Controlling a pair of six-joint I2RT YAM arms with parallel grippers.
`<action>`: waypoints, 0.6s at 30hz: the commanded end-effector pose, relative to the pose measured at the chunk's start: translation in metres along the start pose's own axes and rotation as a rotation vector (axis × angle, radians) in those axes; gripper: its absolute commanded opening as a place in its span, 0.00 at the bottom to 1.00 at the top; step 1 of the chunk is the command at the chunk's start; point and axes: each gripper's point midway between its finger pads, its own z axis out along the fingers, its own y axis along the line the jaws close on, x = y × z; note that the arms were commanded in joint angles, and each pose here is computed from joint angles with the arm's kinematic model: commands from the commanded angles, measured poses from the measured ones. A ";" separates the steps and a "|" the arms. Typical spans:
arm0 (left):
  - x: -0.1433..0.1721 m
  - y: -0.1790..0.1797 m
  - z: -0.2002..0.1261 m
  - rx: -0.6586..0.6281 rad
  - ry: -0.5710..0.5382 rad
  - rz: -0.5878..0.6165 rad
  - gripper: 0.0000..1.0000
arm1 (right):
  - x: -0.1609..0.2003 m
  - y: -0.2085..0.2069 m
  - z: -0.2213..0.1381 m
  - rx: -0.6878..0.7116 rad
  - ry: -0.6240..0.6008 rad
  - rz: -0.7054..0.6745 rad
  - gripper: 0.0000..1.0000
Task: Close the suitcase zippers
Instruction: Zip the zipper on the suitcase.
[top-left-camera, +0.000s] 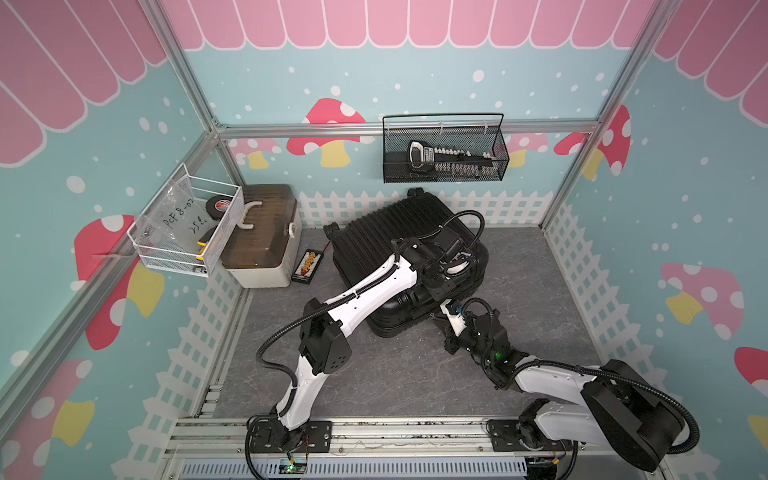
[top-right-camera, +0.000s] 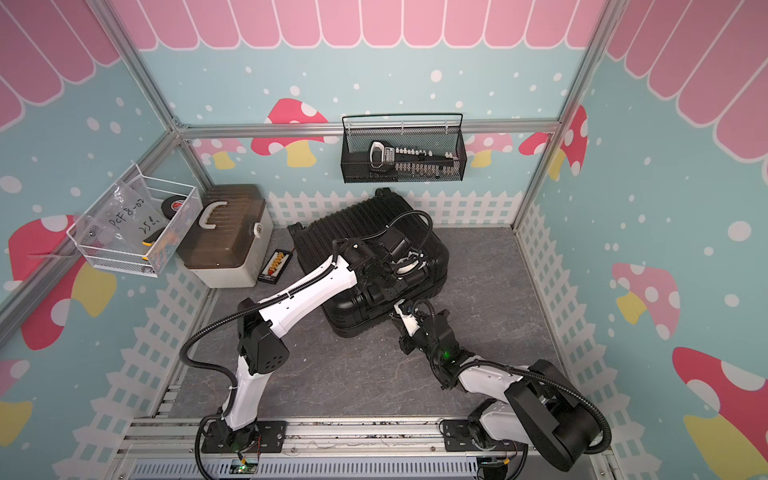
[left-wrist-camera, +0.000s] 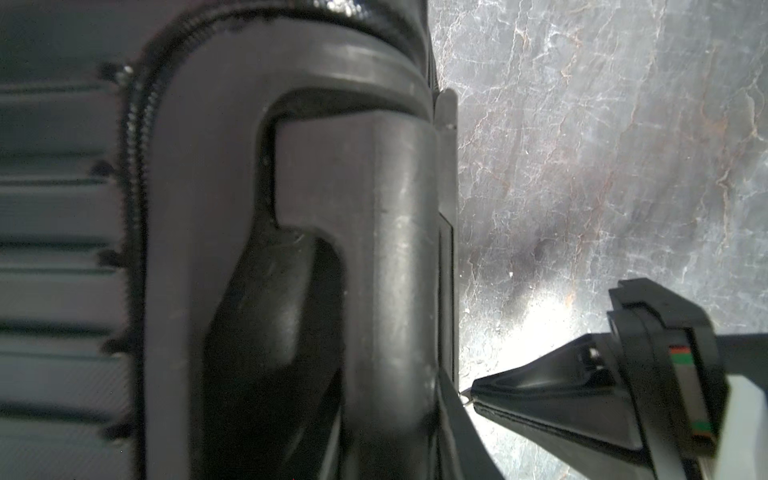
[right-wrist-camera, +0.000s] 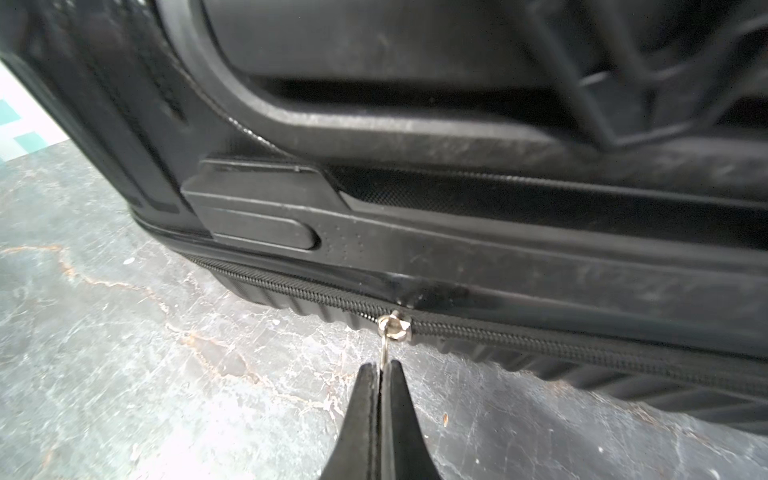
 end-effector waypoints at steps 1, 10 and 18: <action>-0.055 0.047 0.016 -0.154 -0.206 -0.044 0.05 | -0.010 0.065 -0.001 -0.277 -0.031 -0.042 0.00; -0.061 0.046 0.024 -0.137 -0.221 -0.058 0.05 | -0.017 0.092 0.006 -0.337 -0.047 -0.069 0.00; -0.064 0.038 0.031 -0.091 -0.231 -0.065 0.05 | -0.019 0.112 0.005 -0.386 -0.053 -0.094 0.00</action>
